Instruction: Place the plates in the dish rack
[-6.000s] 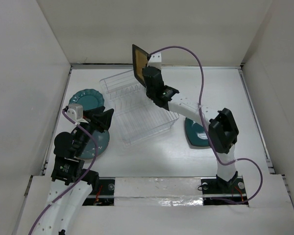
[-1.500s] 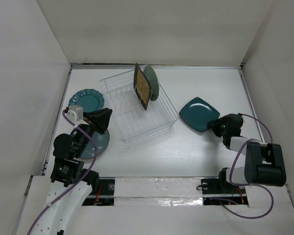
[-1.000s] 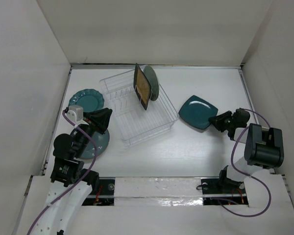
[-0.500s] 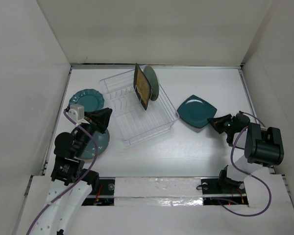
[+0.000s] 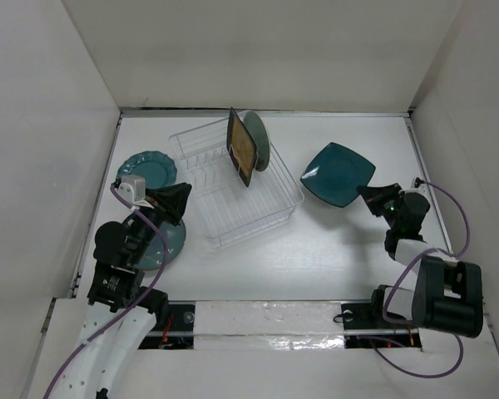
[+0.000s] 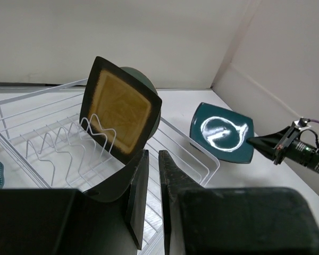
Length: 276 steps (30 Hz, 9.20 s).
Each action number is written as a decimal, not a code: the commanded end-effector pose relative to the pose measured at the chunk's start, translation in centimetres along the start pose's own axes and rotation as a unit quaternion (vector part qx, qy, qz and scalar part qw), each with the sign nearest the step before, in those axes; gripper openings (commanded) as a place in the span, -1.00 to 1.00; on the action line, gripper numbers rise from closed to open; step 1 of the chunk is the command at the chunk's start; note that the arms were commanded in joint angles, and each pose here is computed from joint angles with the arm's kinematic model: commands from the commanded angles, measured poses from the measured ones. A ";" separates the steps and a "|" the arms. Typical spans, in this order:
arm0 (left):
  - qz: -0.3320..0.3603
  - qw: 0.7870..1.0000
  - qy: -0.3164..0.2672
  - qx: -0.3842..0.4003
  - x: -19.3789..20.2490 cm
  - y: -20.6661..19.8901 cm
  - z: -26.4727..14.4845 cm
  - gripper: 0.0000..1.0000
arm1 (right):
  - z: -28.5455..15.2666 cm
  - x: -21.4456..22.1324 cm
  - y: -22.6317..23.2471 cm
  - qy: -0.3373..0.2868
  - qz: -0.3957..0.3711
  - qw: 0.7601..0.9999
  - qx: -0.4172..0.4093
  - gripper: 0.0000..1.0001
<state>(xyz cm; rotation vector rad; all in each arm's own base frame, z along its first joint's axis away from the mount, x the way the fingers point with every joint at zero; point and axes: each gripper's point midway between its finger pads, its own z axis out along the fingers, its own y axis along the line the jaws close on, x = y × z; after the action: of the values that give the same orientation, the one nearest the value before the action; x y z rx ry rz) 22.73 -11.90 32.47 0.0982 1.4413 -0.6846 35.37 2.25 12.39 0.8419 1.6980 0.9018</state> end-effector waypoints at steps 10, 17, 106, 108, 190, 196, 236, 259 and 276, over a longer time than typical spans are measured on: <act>0.008 1.000 -0.019 0.018 -1.5 -0.9 0.4 -1.00 | -5.6 -6.5 17.3 -0.107 -0.140 0.968 -0.181 -1.00; 0.008 1.000 -0.021 0.015 -1.6 -0.8 0.3 -1.00 | -6.9 -3.6 26.5 -0.050 -0.177 0.946 -0.267 -1.00; -0.045 0.997 -0.001 -0.057 -0.7 1.6 1.8 -0.62 | 14.5 23.8 34.2 0.058 -0.586 0.808 -0.016 0.01; -0.051 0.996 -0.009 -0.074 -1.2 2.1 1.8 -0.62 | 13.9 23.7 35.6 0.058 -0.572 0.817 -0.038 0.06; -0.335 0.825 0.123 -0.439 14.4 39.3 -1.3 0.14 | -5.7 13.5 19.4 0.092 -0.310 0.925 -0.199 0.22; -0.350 0.820 0.127 -0.434 15.5 39.8 -1.0 0.14 | -5.4 13.5 19.1 0.089 -0.312 0.926 -0.192 0.22; -0.326 0.802 0.211 -0.453 19.6 43.2 -0.1 -1.00 | -5.0 12.7 18.6 0.068 -0.310 0.931 -0.180 0.18; -0.264 0.901 -0.024 -0.343 3.4 34.4 2.9 -1.00 | -5.9 12.7 19.6 0.067 -0.308 0.928 -0.198 0.18; -0.217 0.906 -0.125 -0.342 -3.9 30.8 1.0 -1.00 | -8.8 15.4 24.2 0.093 -0.317 0.904 -0.270 -0.88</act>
<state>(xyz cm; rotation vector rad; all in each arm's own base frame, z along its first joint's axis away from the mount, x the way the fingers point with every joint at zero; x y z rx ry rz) 37.96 13.81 17.63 -1.0022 1.6009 -0.4443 25.85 24.64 24.17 -0.1647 1.7229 0.8830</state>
